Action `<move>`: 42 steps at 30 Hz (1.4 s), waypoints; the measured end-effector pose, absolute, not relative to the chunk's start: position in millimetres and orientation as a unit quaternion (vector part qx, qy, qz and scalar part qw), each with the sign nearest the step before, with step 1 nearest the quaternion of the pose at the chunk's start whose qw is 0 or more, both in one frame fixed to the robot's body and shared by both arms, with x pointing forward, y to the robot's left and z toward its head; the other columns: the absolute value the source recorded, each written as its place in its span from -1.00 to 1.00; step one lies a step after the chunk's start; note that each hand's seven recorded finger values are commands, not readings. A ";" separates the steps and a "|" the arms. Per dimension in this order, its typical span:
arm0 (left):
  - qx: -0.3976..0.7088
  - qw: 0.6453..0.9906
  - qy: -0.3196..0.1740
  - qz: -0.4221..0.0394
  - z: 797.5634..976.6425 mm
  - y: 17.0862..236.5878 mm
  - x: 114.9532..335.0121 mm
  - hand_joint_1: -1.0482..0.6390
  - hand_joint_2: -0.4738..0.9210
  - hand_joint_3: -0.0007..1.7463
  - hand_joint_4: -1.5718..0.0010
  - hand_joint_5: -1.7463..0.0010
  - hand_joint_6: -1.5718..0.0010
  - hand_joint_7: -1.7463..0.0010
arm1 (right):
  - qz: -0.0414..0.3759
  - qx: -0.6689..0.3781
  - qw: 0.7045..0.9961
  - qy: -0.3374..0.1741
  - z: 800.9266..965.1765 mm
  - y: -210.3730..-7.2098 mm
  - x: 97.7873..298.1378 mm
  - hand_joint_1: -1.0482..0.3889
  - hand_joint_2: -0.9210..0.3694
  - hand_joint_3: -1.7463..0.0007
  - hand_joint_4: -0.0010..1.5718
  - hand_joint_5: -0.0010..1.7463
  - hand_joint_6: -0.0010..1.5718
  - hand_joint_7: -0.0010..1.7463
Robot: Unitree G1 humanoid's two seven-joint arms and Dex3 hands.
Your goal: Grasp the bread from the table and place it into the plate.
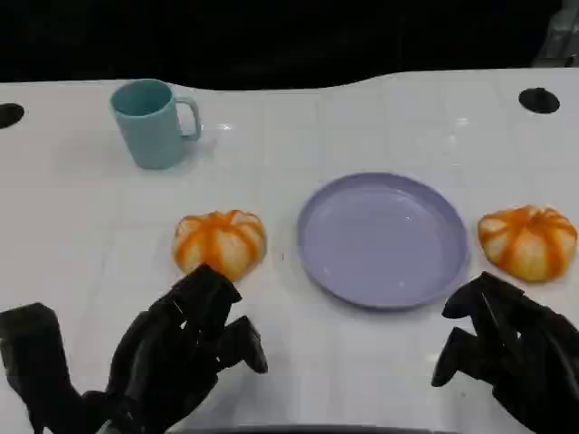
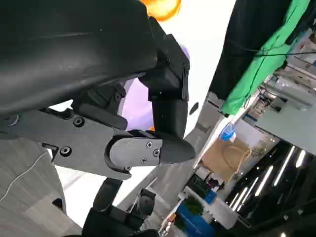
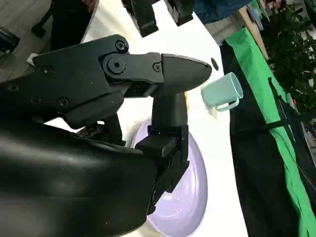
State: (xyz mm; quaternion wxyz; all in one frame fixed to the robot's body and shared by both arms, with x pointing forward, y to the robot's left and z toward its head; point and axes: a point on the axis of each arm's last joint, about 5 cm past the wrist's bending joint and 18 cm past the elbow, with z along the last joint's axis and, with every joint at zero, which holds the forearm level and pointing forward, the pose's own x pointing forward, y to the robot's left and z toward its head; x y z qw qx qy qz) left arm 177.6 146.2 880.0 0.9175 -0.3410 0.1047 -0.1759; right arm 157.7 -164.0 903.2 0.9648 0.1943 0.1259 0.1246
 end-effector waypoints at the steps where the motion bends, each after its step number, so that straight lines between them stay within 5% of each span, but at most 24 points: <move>1: -0.341 0.917 0.105 -0.176 879.9 146.2 177.7 -0.45 1.00 -0.62 -0.09 -1.00 0.24 -1.00 | 0.125 0.194 0.965 0.126 903.2 -164.0 157.7 -0.14 -1.00 0.47 -0.19 1.00 -0.35 0.83; 25: -0.328 0.922 0.099 -0.181 879.9 148.3 178.3 -0.49 1.00 -0.64 0.04 -1.00 0.39 -0.97 | 0.120 0.192 0.966 0.126 903.4 -163.4 157.8 -0.14 -1.00 0.49 -0.20 1.00 -0.37 0.84; 31: -0.258 0.946 0.073 -0.181 884.3 152.0 181.6 -0.41 1.00 -0.71 0.36 -0.75 0.47 -0.19 | 0.122 0.191 0.966 0.128 903.3 -160.7 158.2 -0.14 -1.00 0.49 -0.20 1.00 -0.36 0.84; 39: -0.010 0.984 -0.037 -0.172 902.2 158.5 189.4 -0.36 0.99 -0.98 0.70 -0.18 0.45 0.72 | 0.123 0.193 0.965 0.126 904.1 -157.8 160.2 -0.13 -1.00 0.47 -0.19 1.00 -0.36 0.84; 42: 0.072 0.980 -0.054 -0.176 908.7 164.1 193.0 -0.31 0.94 -1.00 0.86 -0.03 0.47 0.86 | 0.119 0.195 0.965 0.127 904.1 -156.5 161.0 -0.13 -1.00 0.48 -0.20 1.00 -0.37 0.84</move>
